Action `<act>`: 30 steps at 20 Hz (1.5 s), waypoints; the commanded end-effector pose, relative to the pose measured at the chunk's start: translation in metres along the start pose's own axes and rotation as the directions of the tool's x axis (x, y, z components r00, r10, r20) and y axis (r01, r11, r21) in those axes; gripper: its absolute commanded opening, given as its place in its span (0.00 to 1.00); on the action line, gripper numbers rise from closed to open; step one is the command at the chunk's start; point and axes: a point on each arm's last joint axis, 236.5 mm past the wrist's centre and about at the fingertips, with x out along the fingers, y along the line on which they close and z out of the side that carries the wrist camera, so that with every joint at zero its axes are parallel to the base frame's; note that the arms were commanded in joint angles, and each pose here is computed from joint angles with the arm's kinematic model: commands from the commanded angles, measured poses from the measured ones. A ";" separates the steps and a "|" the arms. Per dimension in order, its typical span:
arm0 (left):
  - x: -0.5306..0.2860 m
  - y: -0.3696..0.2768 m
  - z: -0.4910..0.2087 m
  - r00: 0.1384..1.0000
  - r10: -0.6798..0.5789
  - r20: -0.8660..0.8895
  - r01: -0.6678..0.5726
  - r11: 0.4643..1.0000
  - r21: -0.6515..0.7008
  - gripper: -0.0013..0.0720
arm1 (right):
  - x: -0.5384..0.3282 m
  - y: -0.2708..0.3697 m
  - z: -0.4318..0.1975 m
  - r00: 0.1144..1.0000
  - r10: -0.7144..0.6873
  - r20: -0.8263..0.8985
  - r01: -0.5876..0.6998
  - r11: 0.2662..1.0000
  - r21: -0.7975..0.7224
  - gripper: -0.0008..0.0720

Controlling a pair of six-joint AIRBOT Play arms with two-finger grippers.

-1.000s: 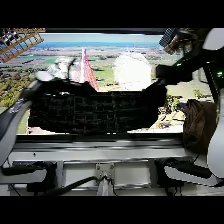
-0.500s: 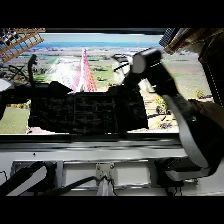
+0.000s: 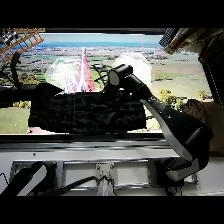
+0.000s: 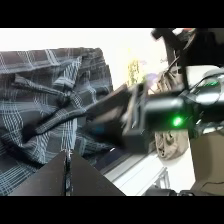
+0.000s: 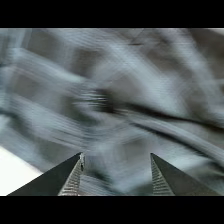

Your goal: Fold the clothes and pants, and hang the long-sleeved shirts on hangers.

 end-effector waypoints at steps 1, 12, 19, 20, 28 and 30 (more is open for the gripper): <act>-0.001 0.005 -0.003 1.000 0.027 -0.010 -0.027 1.000 0.006 0.03 | -0.050 -0.102 -0.012 0.960 -0.279 -0.008 0.279 0.960 0.021 0.66; 0.069 -0.005 -0.018 0.974 0.227 -0.012 -0.221 0.960 0.170 0.03 | -0.041 -0.235 -0.096 0.916 0.181 0.358 -0.345 0.810 0.474 0.74; 0.111 -0.027 -0.054 0.966 0.241 -0.090 -0.220 0.957 0.189 0.03 | 0.004 -0.250 -0.111 0.885 0.332 0.326 -0.450 0.788 0.421 0.74; 0.115 -0.022 -0.057 0.963 0.248 -0.106 -0.227 0.958 0.174 0.03 | 0.011 -0.248 -0.110 0.874 0.359 0.328 -0.477 0.766 0.431 0.74; 0.133 -0.003 -0.068 0.946 0.278 -0.164 -0.256 0.956 0.144 0.05 | 0.037 -0.233 -0.101 0.851 0.418 0.316 -0.522 0.732 0.438 0.73; 0.134 -0.005 -0.069 0.948 0.268 -0.168 -0.248 0.960 0.133 0.05 | 0.048 -0.221 -0.099 0.855 0.431 0.287 -0.517 0.742 0.427 0.73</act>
